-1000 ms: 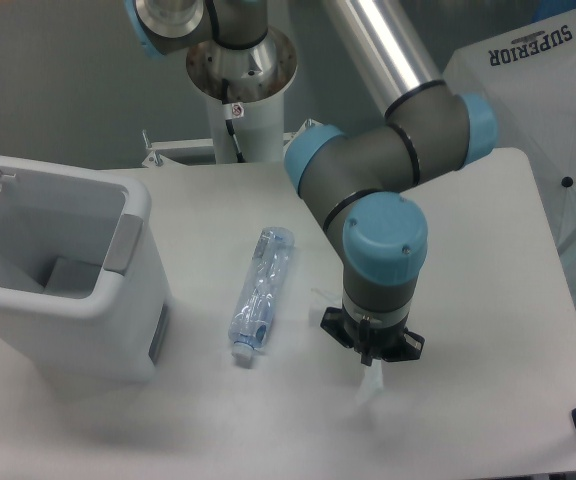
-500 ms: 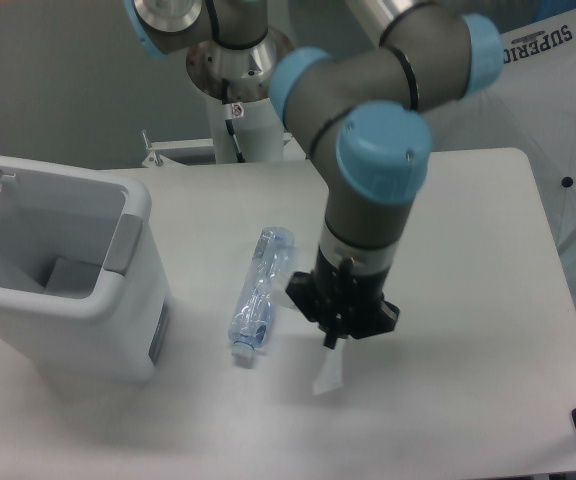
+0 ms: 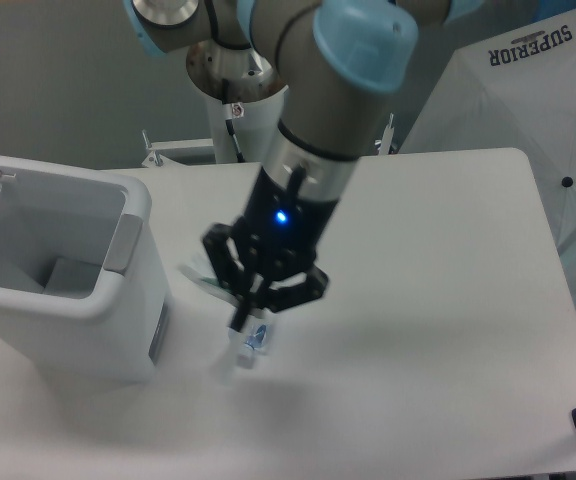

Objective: Place the trash in the trash can
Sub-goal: 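Carry the paper item over the white trash bin opening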

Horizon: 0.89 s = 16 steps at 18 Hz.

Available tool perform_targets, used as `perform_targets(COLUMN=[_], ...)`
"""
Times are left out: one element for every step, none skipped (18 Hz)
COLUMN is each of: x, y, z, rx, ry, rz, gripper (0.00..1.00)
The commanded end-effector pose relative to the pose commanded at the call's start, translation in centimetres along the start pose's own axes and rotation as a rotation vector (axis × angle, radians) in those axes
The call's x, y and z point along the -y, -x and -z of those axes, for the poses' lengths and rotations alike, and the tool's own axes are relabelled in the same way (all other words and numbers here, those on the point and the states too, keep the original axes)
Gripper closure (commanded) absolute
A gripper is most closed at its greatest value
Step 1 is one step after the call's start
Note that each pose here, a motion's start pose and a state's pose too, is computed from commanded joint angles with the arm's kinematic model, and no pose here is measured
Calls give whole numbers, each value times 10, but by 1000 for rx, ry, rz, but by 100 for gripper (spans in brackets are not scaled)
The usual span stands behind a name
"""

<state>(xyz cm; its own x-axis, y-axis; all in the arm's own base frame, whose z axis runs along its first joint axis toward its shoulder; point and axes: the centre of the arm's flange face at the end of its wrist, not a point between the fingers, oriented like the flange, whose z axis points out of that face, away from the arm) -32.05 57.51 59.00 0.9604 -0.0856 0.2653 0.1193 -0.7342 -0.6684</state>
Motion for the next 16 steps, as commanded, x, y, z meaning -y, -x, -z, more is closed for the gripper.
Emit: perform_targets(x=[5, 9, 12, 13, 15, 17, 19, 20, 19, 19, 19, 19, 17, 16, 13, 12], y=[-10, -20, -26, -33, -40, -47, -55, -61, -68, -74, -81, -87, -94, -100, -104, -106], z=[1, 7, 9, 13, 14, 10, 6, 1, -7, -13, -18, -25, -32, -39, -44, -48], rx=[-32, -64, -94, -112, -122, -132, -141, -151, -164, -175, -186, -198, -211, -223, -232, -237], ry=[-25, -56, -82, -98, -104, -100, -97, -91, -82, -76, -68, -60, -51, -42, -34, -29], rz=[0, 4, 11, 10, 3, -6, -16, -20, -24, -30, -35, -38, -41, -45, -43, -43], gripper=[100, 100, 100, 100, 100, 100, 100, 100, 100, 100, 100, 100, 100, 99, 99, 99])
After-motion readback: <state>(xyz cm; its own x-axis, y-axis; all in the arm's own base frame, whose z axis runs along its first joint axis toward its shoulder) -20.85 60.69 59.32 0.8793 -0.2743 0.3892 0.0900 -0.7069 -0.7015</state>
